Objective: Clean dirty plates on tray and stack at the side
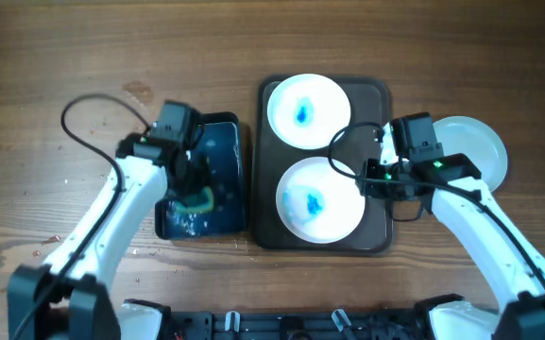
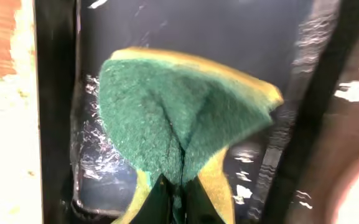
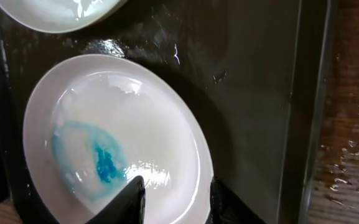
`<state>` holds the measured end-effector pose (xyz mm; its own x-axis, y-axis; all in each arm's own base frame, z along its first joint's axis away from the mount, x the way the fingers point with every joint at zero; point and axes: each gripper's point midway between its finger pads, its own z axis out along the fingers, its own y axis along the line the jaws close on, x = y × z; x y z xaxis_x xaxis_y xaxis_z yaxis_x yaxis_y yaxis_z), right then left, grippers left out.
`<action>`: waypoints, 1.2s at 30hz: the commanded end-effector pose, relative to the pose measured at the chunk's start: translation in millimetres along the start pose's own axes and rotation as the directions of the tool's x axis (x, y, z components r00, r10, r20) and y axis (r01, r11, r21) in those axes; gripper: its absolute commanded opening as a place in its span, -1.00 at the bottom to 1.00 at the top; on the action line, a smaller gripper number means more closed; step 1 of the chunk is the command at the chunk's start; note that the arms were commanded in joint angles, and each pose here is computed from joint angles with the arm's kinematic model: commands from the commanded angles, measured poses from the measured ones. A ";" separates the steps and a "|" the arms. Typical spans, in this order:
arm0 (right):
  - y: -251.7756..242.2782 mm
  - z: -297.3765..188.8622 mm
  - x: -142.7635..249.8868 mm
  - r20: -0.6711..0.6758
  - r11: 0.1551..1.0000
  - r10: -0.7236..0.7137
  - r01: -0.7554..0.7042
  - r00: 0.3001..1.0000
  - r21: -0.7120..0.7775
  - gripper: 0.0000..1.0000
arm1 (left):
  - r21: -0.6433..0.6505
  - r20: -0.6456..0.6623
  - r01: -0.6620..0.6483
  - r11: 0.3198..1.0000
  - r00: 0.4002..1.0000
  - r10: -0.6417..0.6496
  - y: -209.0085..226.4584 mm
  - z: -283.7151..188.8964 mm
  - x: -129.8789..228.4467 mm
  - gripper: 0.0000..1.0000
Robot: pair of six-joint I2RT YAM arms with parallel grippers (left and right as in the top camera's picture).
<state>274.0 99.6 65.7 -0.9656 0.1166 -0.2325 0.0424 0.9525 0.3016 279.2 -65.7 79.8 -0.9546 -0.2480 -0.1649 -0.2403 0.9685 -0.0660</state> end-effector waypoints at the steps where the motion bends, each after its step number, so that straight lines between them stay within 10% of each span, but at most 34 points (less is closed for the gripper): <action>1: -12.9 23.2 12.8 -0.083 0.999 -0.001 0.005 0.997 0.049 -0.31 | 0.086 0.099 -0.106 0.991 0.990 0.097 -30.9 -47.1 -20.3 -0.92; 12: -28.4 77.0 22.8 -0.167 0.997 -0.006 0.017 0.986 0.070 -0.91 | 0.400 0.081 -0.206 0.893 0.979 0.189 -102.8 -67.7 -4.7 -0.92; 28: -28.6 78.9 29.7 -0.189 0.995 0.077 -0.063 0.979 0.079 -0.92 | 0.462 -0.096 -0.268 0.845 0.933 0.348 -235.0 71.7 85.6 -0.92; 36: -28.8 78.8 30.2 -0.191 0.995 0.077 -0.063 0.979 0.080 -0.91 | -0.207 0.118 -0.273 0.940 0.946 0.301 -120.2 88.0 12.0 -0.92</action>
<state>279.2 113.4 -1.7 -0.9900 0.1074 -0.0920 0.0721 0.9431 0.3246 284.0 -272.4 12.7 -0.9784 0.0822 -0.1896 0.1181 0.9753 -0.1866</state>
